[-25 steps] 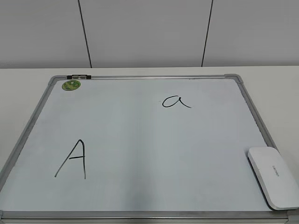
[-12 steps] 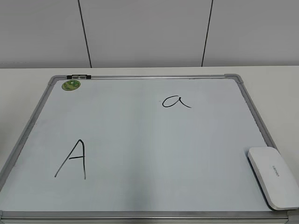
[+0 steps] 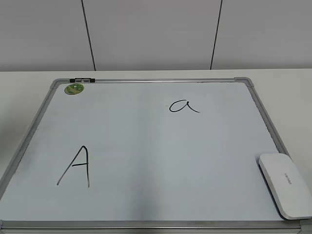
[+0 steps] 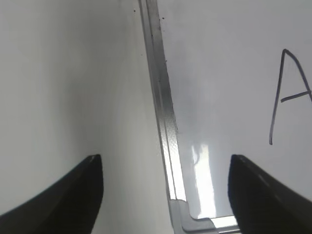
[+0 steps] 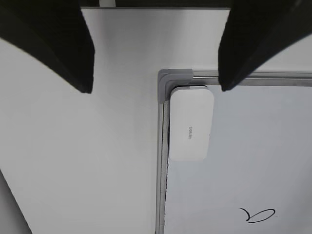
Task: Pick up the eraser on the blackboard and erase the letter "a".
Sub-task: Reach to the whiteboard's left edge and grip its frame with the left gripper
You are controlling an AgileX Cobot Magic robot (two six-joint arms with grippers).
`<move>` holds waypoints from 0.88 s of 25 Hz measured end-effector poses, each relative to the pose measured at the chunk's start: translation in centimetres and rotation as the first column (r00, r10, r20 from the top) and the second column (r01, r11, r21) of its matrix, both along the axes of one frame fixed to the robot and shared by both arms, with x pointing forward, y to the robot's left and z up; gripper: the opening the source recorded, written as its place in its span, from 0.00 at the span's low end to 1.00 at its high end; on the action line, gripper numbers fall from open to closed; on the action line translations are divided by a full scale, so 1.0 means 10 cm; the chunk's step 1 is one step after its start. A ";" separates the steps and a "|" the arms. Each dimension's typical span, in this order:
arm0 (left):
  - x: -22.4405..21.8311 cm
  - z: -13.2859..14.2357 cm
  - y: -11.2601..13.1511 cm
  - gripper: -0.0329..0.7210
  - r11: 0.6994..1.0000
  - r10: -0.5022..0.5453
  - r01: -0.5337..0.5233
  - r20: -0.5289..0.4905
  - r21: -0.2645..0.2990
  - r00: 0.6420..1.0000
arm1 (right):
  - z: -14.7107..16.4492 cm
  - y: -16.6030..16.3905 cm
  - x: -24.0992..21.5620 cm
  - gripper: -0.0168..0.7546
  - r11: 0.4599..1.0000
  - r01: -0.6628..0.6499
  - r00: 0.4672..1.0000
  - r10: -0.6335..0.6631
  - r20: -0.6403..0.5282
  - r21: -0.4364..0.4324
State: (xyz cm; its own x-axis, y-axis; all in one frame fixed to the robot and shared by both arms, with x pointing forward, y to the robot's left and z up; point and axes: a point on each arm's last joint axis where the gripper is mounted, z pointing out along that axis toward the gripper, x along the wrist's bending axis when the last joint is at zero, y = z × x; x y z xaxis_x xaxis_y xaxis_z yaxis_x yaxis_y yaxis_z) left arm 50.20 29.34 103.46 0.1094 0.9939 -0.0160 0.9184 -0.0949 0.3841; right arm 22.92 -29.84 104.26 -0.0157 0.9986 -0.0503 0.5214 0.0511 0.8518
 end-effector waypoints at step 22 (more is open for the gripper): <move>1.05 -0.68 0.28 0.81 0.992 -0.035 0.014 -0.172 -0.124 0.985 | 0.00 0.00 0.00 0.78 1.000 0.000 1.000 0.000 0.000 0.000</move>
